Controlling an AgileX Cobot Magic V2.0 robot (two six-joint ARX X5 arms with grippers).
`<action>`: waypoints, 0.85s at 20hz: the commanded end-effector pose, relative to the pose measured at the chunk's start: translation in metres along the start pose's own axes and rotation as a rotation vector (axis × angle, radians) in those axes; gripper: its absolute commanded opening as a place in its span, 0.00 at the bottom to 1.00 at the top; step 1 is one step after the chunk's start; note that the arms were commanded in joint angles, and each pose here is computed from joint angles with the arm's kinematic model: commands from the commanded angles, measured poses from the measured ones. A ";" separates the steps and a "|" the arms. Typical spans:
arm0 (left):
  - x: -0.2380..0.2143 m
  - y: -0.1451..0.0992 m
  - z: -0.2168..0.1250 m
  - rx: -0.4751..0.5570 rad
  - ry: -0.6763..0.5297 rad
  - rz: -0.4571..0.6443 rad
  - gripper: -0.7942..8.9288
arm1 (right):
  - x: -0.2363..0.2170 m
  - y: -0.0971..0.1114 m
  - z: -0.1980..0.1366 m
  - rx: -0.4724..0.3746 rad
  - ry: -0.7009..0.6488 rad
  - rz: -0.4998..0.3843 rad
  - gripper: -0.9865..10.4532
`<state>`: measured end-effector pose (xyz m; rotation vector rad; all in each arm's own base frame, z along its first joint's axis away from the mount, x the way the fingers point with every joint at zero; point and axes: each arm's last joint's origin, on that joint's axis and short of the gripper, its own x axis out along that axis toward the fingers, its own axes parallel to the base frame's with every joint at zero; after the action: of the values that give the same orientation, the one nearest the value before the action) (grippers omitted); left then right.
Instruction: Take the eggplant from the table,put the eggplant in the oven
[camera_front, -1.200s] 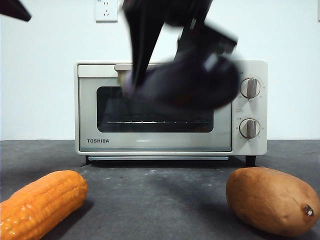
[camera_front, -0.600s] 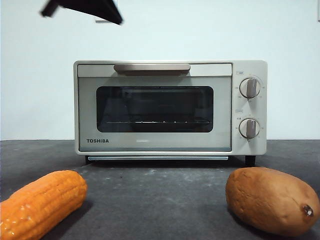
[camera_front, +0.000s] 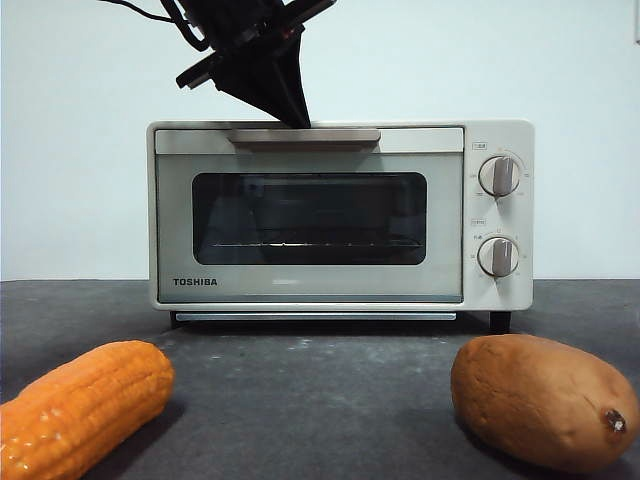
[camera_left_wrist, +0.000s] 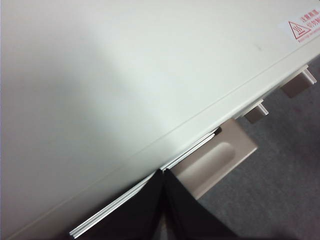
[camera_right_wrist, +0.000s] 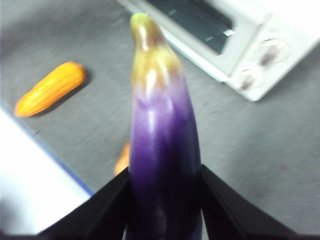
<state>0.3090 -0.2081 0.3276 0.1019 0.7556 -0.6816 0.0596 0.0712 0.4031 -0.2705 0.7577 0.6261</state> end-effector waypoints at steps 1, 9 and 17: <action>0.013 -0.004 -0.007 0.028 0.090 -0.004 0.09 | -0.006 -0.001 0.002 0.011 -0.039 -0.009 0.20; 0.005 -0.047 -0.031 0.110 0.335 -0.074 0.09 | -0.007 -0.002 0.004 0.013 -0.070 -0.050 0.20; -0.025 -0.082 -0.046 0.191 0.437 -0.131 0.09 | -0.005 -0.001 0.007 0.011 -0.076 -0.045 0.20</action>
<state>0.2212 -0.2429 0.3168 0.3779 1.1498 -0.8512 0.0614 0.0707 0.4060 -0.2675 0.7040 0.5746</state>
